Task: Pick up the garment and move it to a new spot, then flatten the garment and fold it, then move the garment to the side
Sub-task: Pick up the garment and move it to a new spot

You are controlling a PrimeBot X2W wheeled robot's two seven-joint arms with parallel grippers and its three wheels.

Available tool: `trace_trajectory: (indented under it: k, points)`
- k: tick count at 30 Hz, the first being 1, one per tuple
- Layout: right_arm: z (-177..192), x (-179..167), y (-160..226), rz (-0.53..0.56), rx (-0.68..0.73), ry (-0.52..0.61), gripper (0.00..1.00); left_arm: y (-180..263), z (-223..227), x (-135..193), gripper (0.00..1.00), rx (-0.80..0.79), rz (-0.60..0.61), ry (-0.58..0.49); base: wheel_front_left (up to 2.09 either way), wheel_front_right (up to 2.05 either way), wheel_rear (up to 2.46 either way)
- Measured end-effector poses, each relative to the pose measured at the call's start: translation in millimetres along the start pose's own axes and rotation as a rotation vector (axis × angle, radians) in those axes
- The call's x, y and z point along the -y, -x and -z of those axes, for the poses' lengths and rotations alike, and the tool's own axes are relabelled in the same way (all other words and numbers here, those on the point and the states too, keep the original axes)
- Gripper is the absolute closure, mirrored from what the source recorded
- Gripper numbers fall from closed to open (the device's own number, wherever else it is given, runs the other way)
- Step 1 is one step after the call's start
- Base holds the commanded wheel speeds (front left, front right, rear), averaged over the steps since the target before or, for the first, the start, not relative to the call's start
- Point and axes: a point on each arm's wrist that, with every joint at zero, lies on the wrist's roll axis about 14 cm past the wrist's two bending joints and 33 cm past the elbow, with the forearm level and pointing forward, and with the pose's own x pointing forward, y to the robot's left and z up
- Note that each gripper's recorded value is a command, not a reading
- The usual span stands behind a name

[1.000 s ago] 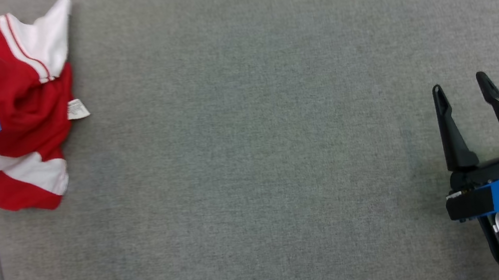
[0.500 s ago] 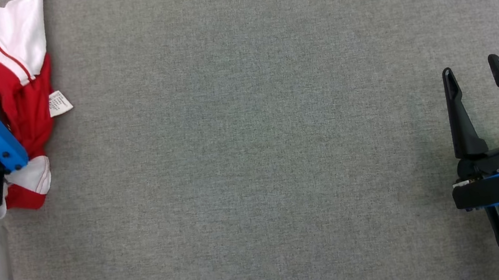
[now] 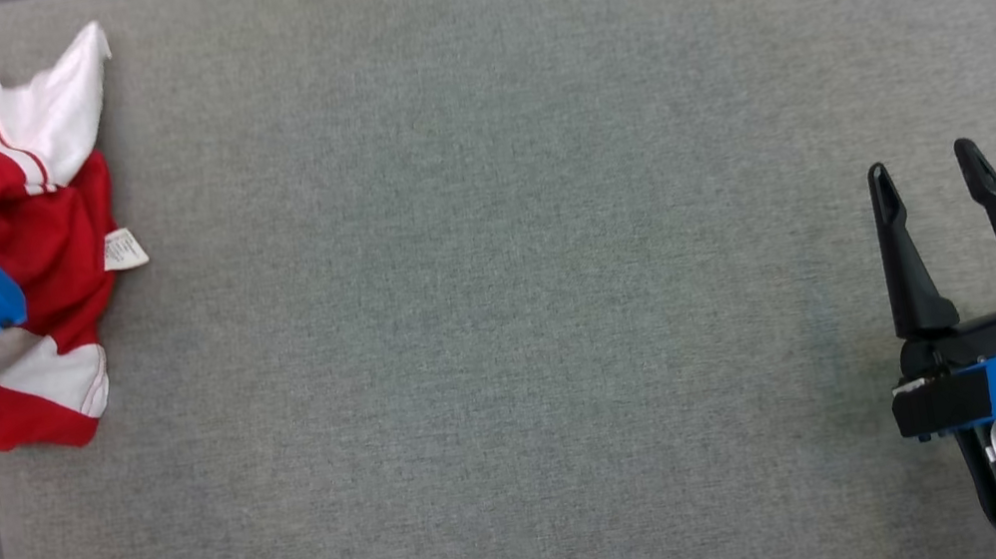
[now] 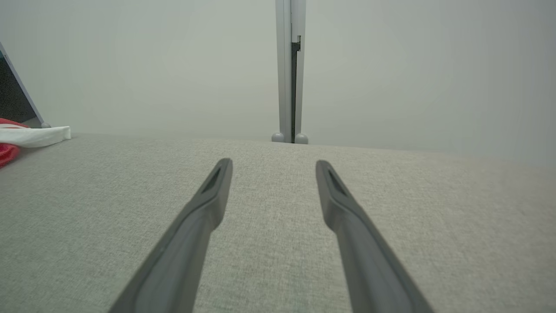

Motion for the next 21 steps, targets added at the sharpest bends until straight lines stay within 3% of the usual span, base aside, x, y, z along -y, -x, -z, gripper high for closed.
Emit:
trace_trajectory:
  k: [6, 11, 21]
  points:
    - [-14.6, 5.1, 14.7, 0.021, 0.028, -0.019, 0.0, 19.6, -90.7, 25.6, 1.0, 0.301, 0.071, -0.057, 0.0, 0.0, 0.0]
    - [-25.1, 13.7, 31.7, 0.053, 0.046, -0.033, 0.0, 52.4, -166.6, 67.0, 1.0, 0.546, 0.172, -0.102, 0.0, 0.0, 0.0]
    - [-35.3, 54.2, 72.4, 0.185, 0.058, -0.047, 0.0, 143.9, -269.9, 219.5, 1.0, 0.929, 0.536, -0.157, 0.0, 0.0, 0.0]
